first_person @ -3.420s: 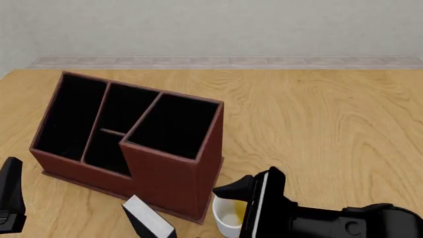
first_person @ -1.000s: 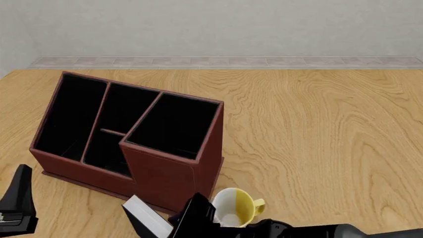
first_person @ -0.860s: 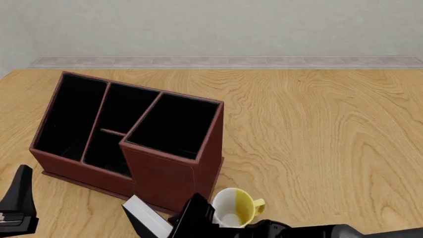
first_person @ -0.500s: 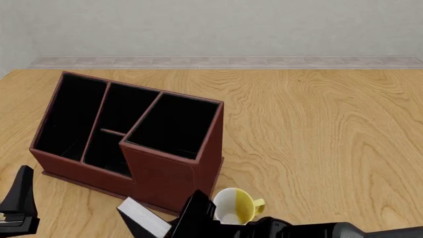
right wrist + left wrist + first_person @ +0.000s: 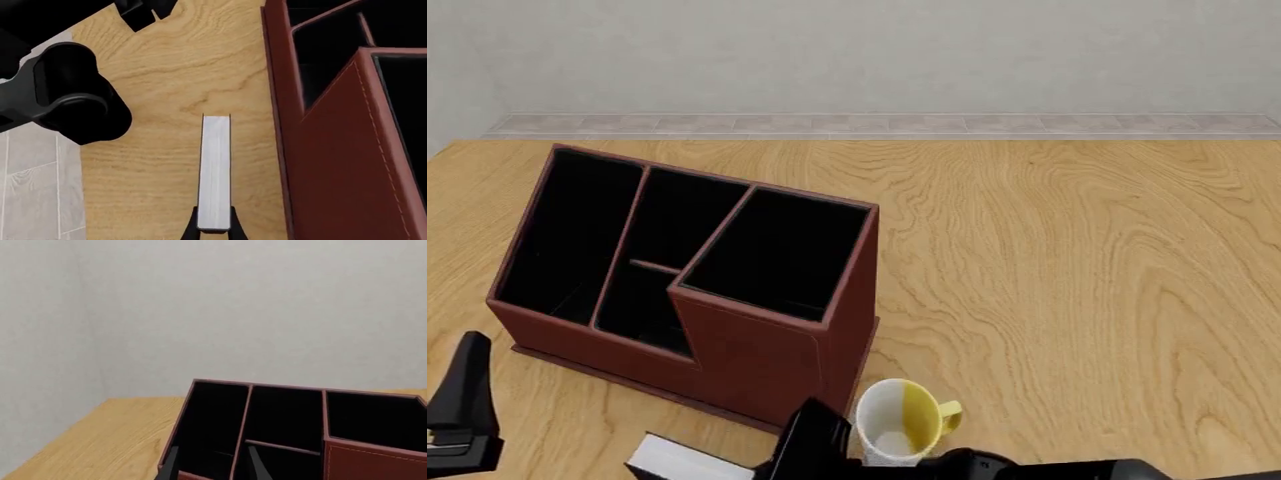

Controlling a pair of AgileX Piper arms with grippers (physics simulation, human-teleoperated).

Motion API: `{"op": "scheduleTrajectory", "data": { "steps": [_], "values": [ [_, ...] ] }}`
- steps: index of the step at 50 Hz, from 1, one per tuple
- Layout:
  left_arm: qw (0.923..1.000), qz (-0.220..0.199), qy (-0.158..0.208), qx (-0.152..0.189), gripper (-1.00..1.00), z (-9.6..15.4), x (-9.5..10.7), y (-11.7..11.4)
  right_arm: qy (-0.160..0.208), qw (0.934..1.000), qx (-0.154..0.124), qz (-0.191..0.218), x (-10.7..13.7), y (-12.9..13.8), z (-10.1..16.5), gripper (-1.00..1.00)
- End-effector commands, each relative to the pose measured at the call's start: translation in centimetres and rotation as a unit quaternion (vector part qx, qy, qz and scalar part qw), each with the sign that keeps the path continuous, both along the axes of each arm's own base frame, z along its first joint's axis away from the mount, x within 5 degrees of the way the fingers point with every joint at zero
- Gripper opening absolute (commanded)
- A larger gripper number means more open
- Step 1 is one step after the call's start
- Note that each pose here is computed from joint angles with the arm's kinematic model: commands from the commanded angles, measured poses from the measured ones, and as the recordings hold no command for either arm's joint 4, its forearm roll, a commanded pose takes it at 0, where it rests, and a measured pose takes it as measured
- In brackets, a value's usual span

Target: Pick up the book and place it in the right compartment of the caddy.

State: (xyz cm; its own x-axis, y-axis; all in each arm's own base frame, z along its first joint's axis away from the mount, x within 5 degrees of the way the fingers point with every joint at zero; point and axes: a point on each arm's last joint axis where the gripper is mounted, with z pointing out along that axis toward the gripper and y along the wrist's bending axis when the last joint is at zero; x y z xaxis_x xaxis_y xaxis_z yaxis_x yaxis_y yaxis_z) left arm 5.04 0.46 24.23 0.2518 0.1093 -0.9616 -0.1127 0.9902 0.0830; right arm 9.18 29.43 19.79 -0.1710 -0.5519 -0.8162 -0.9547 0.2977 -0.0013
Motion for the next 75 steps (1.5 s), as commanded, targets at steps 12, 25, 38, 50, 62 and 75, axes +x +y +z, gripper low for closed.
{"op": "scheduleTrajectory", "data": {
  "steps": [12, 25, 38, 50, 62, 75],
  "values": [
    [1.0, -0.001, -0.006, 0.002, 1.0, 0.7, -0.2, 0.0, -0.013, 0.9995, 0.029, 0.009, -0.7, -1.2, 3.8, -1.0],
    [1.0, -0.006, -0.002, -0.003, 1.0, 0.9, -0.2, -0.1, -0.028, 0.9986, 0.044, 0.0, -0.8, -4.2, 6.6, -1.0],
    [1.0, -0.008, 0.001, -0.003, 1.0, 1.1, -0.3, -0.1, -0.037, 0.9974, 0.062, 0.005, -1.8, -6.6, 9.9, -1.0],
    [0.9999, -0.013, 0.005, -0.011, 1.0, 1.3, -0.3, -0.1, -0.04, 0.9964, 0.072, 0.018, -2.7, -7.4, 12.8, -1.0],
    [0.9996, -0.018, 0.015, -0.017, 1.0, 1.1, -0.3, -0.2, -0.052, 0.995, 0.077, 0.035, -3.2, -7.6, 15.8, -1.0],
    [0.9985, -0.035, 0.02, -0.037, 1.0, 1.4, -0.4, -0.3, -0.08, 0.9926, 0.082, 0.039, -3.1, -8.7, 19.5, -1.0]
  ]
}}
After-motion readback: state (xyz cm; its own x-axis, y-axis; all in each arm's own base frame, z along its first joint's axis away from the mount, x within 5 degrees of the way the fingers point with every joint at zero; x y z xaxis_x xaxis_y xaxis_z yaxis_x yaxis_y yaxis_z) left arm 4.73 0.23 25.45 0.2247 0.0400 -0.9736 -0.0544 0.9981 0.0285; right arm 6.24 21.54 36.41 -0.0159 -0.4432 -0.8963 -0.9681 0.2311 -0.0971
